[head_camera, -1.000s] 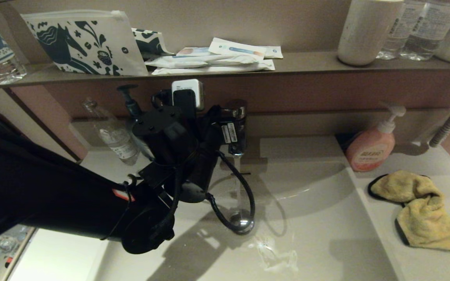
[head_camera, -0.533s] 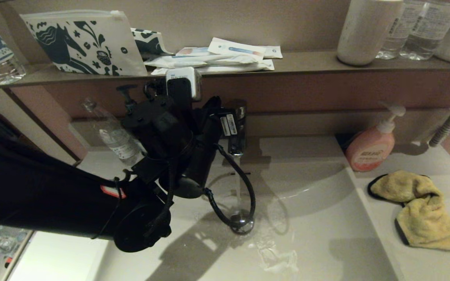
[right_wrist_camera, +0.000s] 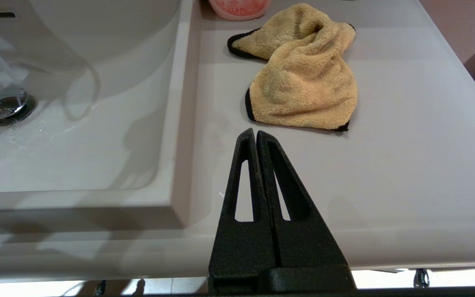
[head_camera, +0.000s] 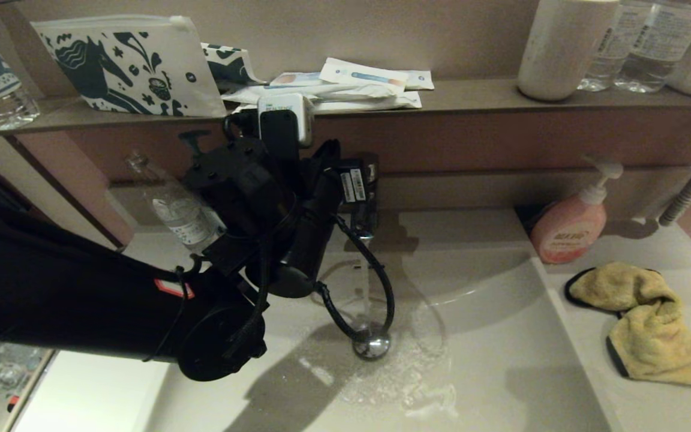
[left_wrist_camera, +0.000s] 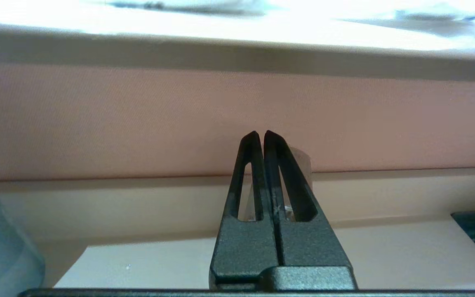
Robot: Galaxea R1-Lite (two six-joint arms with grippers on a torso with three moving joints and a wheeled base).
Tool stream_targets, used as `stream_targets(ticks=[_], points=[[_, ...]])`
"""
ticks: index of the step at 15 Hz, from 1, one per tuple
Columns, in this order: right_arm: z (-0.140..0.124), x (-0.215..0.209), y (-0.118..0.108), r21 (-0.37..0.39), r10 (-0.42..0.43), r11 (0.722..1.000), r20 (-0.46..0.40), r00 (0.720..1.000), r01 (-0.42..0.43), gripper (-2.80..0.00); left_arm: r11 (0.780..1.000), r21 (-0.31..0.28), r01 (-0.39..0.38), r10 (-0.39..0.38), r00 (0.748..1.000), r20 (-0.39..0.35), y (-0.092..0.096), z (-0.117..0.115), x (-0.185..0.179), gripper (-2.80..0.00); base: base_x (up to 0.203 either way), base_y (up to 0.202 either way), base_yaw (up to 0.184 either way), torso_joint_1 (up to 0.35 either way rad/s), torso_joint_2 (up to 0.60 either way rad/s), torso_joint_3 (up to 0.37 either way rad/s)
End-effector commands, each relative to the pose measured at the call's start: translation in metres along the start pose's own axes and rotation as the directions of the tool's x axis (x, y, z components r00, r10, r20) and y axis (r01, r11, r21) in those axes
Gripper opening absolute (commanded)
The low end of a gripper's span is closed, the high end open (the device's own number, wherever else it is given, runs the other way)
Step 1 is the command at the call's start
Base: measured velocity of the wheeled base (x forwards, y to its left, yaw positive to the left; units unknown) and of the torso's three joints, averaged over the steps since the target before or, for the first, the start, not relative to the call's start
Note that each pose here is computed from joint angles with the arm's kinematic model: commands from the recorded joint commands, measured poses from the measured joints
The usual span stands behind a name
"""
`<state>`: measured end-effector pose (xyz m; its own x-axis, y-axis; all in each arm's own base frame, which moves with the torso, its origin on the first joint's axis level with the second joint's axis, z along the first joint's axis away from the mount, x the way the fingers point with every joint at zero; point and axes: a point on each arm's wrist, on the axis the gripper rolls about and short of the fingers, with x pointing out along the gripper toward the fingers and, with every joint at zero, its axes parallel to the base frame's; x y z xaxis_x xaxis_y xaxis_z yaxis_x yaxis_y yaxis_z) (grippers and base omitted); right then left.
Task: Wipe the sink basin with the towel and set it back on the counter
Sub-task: Turn on the faucet, then turn off the faucet
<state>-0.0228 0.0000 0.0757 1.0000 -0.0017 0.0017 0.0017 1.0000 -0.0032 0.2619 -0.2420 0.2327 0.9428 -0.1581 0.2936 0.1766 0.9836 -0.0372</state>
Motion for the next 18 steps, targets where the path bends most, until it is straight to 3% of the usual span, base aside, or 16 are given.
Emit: stream_targets(ticks=[1,15,18], points=[[0.000,0.000,0.000,0.000,0.002,1.000,-0.002,1.000,-0.002,-2.80,1.000,0.002,0.000,0.000,1.000,0.001,-0.002,-0.003,0.003,-2.80,0.000,0.000,0.000,0.000,0.00,0.000],[0.000,0.000,0.000,-0.001,0.000,1.000,-0.002,1.000,0.000,-2.80,0.995,0.086,0.051,-0.042,0.994,-0.104,-0.002,-0.045,-0.016,-2.80,0.000,0.000,0.000,0.000,0.00,0.000],[0.000,0.000,0.000,-0.001,0.000,1.000,-0.001,1.000,0.000,-2.80,0.998,0.058,0.032,-0.029,0.998,-0.055,0.012,-0.019,-0.028,-2.80,0.000,0.000,0.000,0.000,0.00,0.000]])
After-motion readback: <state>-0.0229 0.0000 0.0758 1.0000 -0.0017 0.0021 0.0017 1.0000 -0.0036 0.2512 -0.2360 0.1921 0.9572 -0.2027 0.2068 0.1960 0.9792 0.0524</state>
